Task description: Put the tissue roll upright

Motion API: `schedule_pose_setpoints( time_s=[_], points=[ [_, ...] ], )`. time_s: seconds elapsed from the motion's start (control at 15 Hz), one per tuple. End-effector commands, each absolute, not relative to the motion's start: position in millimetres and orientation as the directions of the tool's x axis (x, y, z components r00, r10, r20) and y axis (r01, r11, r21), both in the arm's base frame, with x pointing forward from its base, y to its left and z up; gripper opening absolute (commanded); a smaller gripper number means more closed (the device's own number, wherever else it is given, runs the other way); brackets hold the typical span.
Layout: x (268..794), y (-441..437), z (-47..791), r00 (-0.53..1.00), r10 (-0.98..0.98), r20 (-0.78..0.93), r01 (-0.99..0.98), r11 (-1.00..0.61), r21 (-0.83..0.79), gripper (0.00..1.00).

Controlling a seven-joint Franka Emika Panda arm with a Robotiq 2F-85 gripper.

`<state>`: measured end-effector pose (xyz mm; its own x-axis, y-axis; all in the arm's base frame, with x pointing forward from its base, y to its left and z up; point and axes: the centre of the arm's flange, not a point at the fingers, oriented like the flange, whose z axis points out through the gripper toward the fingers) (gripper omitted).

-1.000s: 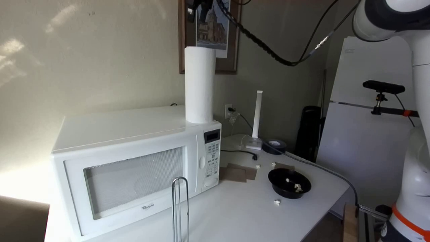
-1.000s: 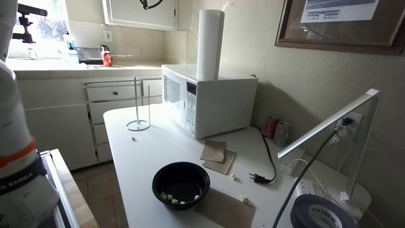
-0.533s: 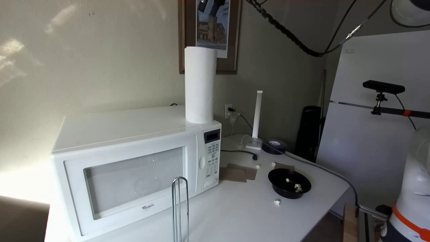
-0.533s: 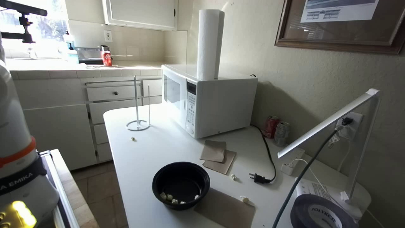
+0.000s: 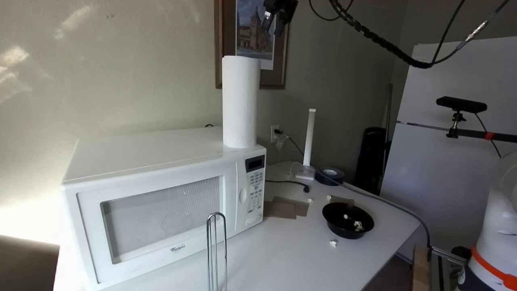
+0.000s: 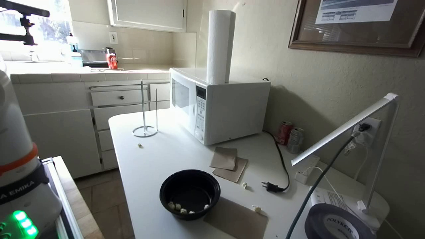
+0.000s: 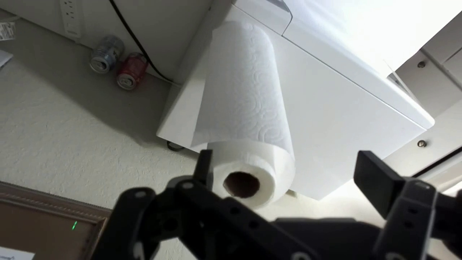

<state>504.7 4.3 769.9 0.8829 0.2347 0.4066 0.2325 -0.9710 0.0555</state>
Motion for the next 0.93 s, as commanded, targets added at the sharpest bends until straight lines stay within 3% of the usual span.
schedule_pose_setpoints(
  time_s=[0.0,0.87],
  points=[
    [469.8,-2.3,733.5,0.877,0.236,0.419,0.237,-0.970,0.049,1.00],
    [475.2,-6.9,729.5,0.868,0.220,0.445,0.214,-0.975,0.064,1.00]
  ],
)
